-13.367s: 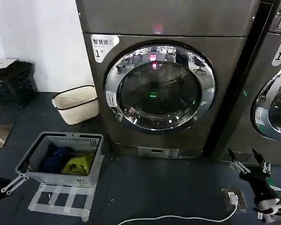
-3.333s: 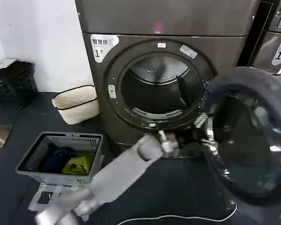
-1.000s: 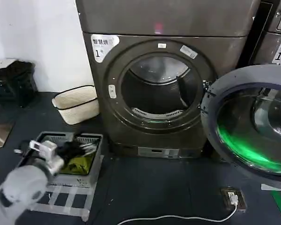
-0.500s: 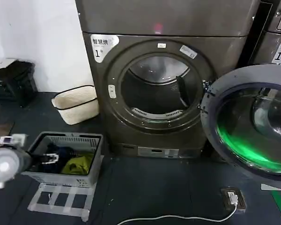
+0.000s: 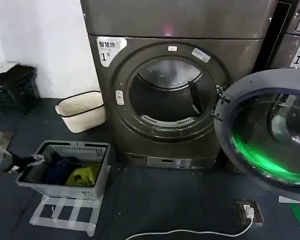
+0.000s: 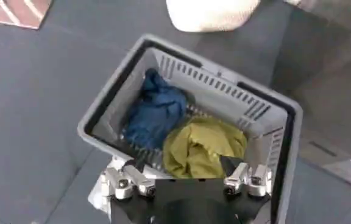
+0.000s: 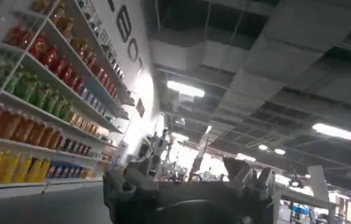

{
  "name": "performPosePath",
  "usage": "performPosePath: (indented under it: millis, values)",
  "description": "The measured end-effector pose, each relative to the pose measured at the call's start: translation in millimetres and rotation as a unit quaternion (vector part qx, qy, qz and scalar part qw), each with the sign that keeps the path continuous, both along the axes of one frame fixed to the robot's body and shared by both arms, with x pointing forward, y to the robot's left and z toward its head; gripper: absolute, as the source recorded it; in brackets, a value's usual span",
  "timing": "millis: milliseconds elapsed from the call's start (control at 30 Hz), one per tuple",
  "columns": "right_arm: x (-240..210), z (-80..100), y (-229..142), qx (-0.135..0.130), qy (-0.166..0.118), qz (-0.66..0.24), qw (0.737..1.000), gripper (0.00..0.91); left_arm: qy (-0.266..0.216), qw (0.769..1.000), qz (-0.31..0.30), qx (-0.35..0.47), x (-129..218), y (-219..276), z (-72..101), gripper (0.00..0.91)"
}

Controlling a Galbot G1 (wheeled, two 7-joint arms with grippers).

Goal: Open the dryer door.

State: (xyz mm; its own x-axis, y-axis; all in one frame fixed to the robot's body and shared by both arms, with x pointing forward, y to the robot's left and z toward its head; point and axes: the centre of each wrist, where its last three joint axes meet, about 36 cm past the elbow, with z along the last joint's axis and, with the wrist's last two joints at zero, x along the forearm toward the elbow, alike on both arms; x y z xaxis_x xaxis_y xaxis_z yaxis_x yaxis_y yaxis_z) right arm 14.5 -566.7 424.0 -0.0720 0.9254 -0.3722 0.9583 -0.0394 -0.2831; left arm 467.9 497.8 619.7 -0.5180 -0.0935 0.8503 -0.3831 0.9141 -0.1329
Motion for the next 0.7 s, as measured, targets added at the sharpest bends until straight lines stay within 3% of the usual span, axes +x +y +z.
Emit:
performPosePath:
  millis: [267, 700]
  values:
    - [-1.3, 1.8, 0.5, -0.002, 0.001, 0.001, 1.000, 0.907, -0.054, 0.998, -0.036, 0.014, 6.0, 3.2, 7.8, 0.907]
    - [-5.9, 0.5, -0.9, 0.001, -0.001, -0.004, 1.000, 0.907, -0.053, 0.998, -0.034, 0.021, 7.7, 5.6, 4.5, 0.907]
